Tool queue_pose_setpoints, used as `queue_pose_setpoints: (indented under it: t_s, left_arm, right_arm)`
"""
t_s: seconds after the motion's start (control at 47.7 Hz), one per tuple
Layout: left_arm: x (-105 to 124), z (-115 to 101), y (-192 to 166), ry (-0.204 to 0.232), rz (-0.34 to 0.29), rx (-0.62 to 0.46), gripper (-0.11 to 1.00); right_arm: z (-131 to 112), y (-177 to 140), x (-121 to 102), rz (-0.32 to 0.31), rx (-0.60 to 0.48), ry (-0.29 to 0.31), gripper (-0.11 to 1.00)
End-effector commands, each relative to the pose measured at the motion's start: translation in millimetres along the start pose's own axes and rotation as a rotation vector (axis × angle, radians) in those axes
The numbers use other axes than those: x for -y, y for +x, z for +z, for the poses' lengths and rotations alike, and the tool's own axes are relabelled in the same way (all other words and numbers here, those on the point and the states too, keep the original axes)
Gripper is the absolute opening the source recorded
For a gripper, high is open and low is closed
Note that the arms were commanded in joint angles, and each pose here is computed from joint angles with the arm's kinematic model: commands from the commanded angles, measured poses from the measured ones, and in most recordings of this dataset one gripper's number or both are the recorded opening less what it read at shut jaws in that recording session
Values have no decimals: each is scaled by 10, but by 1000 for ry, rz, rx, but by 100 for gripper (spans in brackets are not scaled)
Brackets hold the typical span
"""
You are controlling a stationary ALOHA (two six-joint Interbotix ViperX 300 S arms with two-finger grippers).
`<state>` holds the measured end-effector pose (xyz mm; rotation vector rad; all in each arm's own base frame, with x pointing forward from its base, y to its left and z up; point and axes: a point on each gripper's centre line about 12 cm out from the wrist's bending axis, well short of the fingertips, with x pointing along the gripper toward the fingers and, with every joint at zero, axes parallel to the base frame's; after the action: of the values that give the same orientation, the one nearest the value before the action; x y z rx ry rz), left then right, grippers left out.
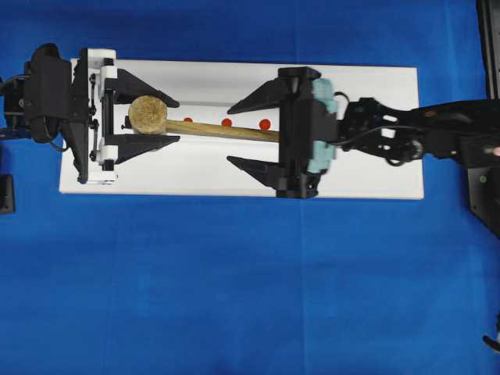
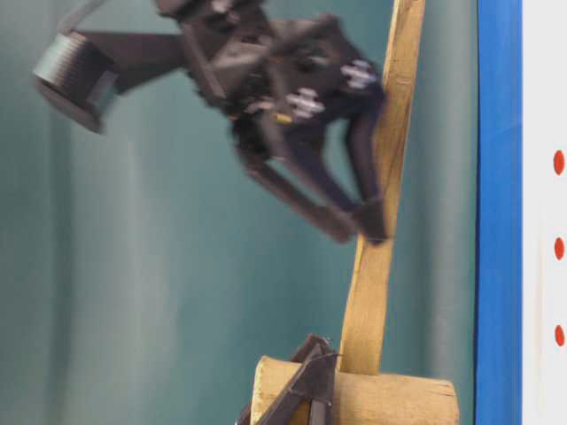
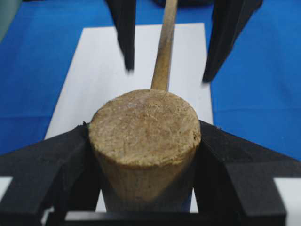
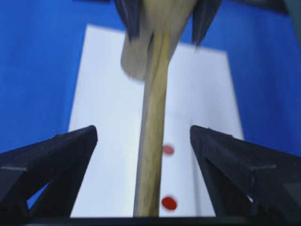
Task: Hit the mark with a hammer.
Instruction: 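Regrasp the handle with the right gripper, release and retract the left gripper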
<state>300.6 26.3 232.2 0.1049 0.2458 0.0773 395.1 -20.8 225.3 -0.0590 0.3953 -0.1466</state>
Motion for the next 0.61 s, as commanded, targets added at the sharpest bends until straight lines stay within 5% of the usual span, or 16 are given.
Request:
queue_pose_setpoints:
  t_s: [0.0, 0.314, 0.587]
  left_arm:
    - [-7, 141, -22, 3, 2, 48, 45]
    - [-1, 133, -27, 2, -1, 37, 45]
    - [-1, 135, -45, 4, 0, 40, 45]
  right_arm:
    - [58, 50, 58, -23, 14, 32, 95]
    - [-11, 77, 66, -31, -6, 55, 90]
    - [-45, 67, 41, -9, -30, 47, 17]
